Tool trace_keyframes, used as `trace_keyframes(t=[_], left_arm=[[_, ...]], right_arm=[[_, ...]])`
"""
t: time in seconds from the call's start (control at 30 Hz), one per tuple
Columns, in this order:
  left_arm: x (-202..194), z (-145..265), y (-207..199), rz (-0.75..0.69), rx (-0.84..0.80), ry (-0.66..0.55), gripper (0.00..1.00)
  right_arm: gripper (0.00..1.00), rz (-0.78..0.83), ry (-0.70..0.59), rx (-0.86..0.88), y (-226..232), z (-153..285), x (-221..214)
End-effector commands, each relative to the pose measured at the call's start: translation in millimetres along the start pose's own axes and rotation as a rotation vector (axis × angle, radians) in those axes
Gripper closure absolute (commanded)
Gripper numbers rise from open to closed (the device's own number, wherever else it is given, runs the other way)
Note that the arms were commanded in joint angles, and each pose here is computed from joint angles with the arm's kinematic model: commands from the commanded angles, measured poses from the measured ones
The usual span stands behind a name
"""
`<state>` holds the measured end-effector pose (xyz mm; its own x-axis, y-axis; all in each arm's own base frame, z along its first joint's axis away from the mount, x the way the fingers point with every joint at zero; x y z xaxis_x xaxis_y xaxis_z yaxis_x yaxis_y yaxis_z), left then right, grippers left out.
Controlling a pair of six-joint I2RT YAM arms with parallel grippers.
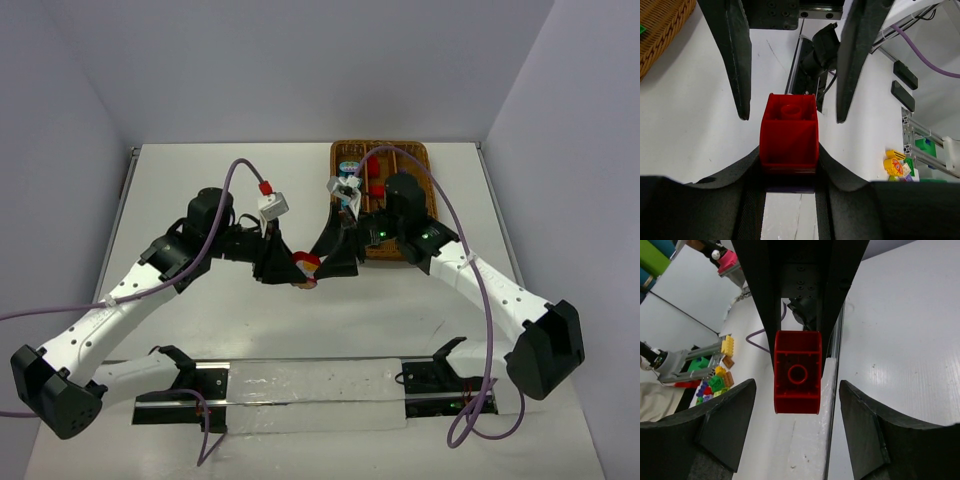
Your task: Sort the legos into containers by color
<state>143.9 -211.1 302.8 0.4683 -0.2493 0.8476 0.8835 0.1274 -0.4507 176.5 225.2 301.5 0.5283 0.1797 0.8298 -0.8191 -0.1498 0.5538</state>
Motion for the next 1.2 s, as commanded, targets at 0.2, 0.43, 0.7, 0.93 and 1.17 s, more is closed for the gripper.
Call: trace_keyframes(t=[0.2,0.43,0.7,0.93,1.17], left_arm=[[14.6,5.1,-7.5,-0.089,-0.029,-0.058,1.00],[14.9,7.1,-8.0,-0.096,-0.008,-0.064,1.00],[17.6,6.6,-1.7,-0.082,0.062,-0.077,0.57],[18.0,9.6,-4.7,-0.094,0.057,-0.086,0.01],[15.9,11.6,0.8,-0.076,0.091,-0.087,0.01]], right_arm=[[0.62,0.060,-0.017,0.032,7.9,-7.3,20.4],[1.00,0.031,-0.010,0.023,4.1,-8.6,14.0],[1.00,0.027,-0.038,-0.026,4.6,-7.0,12.8],[1.00,0.016,-0.060,-0.063,1.6,-6.7,12.7],[1.00,-0.005,-0.101,-0.103,-3.7,-3.8,16.3]])
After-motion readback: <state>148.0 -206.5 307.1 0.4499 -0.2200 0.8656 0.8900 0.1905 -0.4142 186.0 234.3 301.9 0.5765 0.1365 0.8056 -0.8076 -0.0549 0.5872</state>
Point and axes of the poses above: each gripper's point midway between its finger pads, its own z axis back along the fingers, its own y axis along the line the jaws close on, x = y × z, the point moved 8 cm from there along z, back along the fingers, and after that the axes turned 5 degrees about -z, right-handed, at the moved point
